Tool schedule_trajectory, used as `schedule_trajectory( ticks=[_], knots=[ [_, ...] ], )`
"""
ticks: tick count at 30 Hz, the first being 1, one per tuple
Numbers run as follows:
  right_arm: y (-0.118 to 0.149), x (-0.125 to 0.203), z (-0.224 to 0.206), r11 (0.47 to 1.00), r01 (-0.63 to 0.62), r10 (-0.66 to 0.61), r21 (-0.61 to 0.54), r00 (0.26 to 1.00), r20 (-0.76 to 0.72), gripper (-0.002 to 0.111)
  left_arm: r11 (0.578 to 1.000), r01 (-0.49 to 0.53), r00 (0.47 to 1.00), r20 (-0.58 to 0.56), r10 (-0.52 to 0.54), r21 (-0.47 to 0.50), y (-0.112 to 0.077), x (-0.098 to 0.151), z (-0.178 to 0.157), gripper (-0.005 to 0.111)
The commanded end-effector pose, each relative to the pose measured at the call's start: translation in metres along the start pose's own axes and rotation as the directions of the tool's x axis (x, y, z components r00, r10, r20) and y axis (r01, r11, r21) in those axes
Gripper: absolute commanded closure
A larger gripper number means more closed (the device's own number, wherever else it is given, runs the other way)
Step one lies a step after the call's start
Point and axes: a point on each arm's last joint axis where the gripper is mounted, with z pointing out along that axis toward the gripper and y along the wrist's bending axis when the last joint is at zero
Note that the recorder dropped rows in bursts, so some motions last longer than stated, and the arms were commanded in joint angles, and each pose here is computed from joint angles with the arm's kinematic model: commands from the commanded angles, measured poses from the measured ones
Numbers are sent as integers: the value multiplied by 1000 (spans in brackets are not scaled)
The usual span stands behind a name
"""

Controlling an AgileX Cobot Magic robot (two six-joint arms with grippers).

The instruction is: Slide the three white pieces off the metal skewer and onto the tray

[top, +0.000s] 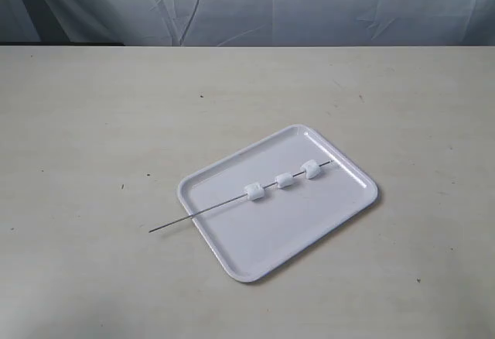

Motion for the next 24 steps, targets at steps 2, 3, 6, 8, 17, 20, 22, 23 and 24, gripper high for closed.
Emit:
schedule_trajectory(
  ticks=[2, 3, 6, 8, 17, 20, 22, 23, 24],
  knots=[
    [0, 0, 0, 1000, 4, -4, -5, 1000, 9, 109, 1000, 1, 1000, 21, -1, -2, 0, -1, 0, 107],
    [0, 0, 0, 1000, 4, -4, -5, 1000, 9, 109, 1000, 1, 1000, 21, -1, -2, 0, -1, 0, 107],
    [0, 0, 0, 1000, 4, -4, -5, 1000, 9, 109, 1000, -9, 1000, 21, 9, -6, 0, -1, 0, 107],
    [0, 0, 0, 1000, 4, -4, -5, 1000, 9, 109, 1000, -7, 999, 34, 7, -5, 0, -3, 0, 107],
    [0, 0, 0, 1000, 4, -4, -5, 1000, 9, 109, 990, 128, 838, 528, -136, 52, 2, -48, -14, 107],
    [0, 0, 0, 1000, 4, -4, -5, 1000, 9, 109, 993, 108, 786, 607, -117, 52, 2, -55, -19, 107],
    [0, 0, 0, 1000, 4, -4, -5, 1000, 9, 109, 997, 62, 763, 642, -76, 45, 0, -58, -22, 107],
    [0, 0, 0, 1000, 4, -4, -5, 1000, 9, 109, 997, 51, 760, 646, -75, 56, -1, -58, -22, 107],
    [0, 0, 0, 1000, 4, -4, -5, 1000, 9, 109, 996, 51, 762, 641, -86, 73, -2, -58, -22, 107]
  ],
)
